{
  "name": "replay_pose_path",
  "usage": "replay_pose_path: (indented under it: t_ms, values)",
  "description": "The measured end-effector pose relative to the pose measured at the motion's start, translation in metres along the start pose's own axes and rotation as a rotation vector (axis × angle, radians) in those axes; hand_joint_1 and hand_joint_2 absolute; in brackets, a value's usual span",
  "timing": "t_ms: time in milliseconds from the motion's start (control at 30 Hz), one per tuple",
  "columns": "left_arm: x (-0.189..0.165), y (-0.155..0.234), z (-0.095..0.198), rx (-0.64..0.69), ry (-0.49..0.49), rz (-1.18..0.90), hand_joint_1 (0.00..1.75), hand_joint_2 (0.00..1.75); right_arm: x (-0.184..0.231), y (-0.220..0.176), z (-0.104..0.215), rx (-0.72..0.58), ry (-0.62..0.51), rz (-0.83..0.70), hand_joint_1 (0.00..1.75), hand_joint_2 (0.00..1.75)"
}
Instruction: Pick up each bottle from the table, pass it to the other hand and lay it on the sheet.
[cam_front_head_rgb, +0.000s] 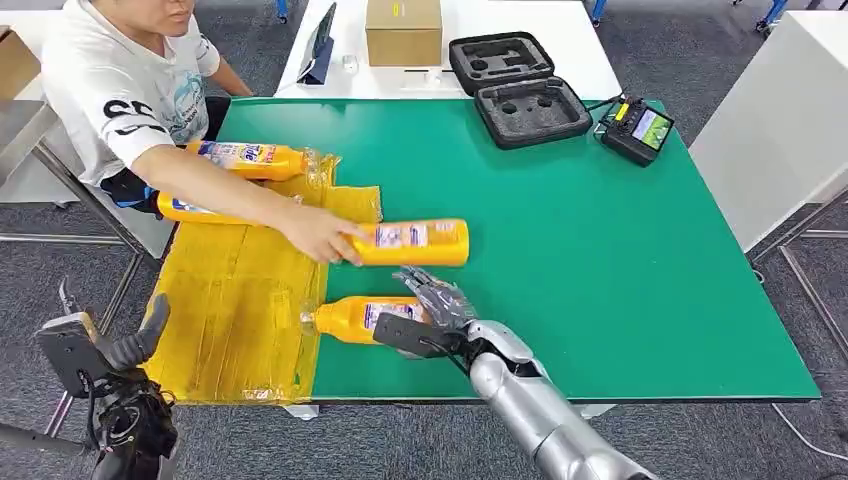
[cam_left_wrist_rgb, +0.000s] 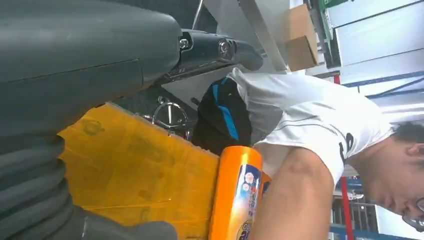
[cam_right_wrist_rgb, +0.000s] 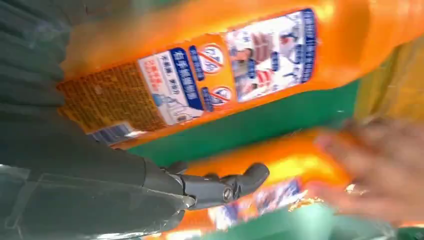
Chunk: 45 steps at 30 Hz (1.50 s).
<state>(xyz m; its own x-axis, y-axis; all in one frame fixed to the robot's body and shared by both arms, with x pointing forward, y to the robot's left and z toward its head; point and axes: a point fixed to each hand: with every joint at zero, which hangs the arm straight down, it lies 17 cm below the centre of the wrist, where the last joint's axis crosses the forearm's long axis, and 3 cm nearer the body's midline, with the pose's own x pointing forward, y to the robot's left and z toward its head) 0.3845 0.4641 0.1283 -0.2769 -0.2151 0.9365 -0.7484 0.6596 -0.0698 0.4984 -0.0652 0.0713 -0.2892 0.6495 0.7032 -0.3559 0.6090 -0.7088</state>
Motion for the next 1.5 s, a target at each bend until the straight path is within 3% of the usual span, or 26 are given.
replay_pose_path:
  t_ms: [667,700,733,767,833,967,1067,1500]
  values:
    - [-0.005,0.001,0.000,0.007,0.028,-0.005,0.00,1.75,-0.026,-0.002,-0.008,0.061,0.097,0.054,0.00,1.75]
    - [-0.005,0.001,0.000,0.007,0.029,-0.005,0.00,1.75,-0.026,-0.002,-0.008,0.062,0.099,0.055,0.16,1.75]
    - [-0.005,0.001,0.000,0.007,0.030,-0.005,0.00,1.75,-0.027,-0.001,-0.008,0.065,0.099,0.056,1.50,1.75]
    - [-0.006,0.001,0.000,0.007,0.033,-0.004,0.00,1.75,-0.027,-0.001,-0.008,0.070,0.100,0.056,1.71,1.75]
    - [-0.006,0.001,0.000,0.007,0.035,-0.003,0.00,1.75,-0.028,0.001,-0.008,0.083,0.100,0.059,1.75,1.75]
    - [-0.006,0.000,-0.001,0.009,0.039,0.000,0.00,1.75,-0.026,0.003,-0.008,0.103,0.092,0.051,1.64,1.75]
    - [-0.008,0.001,-0.001,0.013,0.046,0.006,0.00,1.75,-0.023,0.003,-0.009,0.113,0.076,0.031,1.73,1.75]
    - [-0.009,-0.001,-0.003,0.020,0.057,0.018,0.00,1.75,-0.006,0.004,-0.009,0.123,-0.007,-0.100,1.75,1.75]
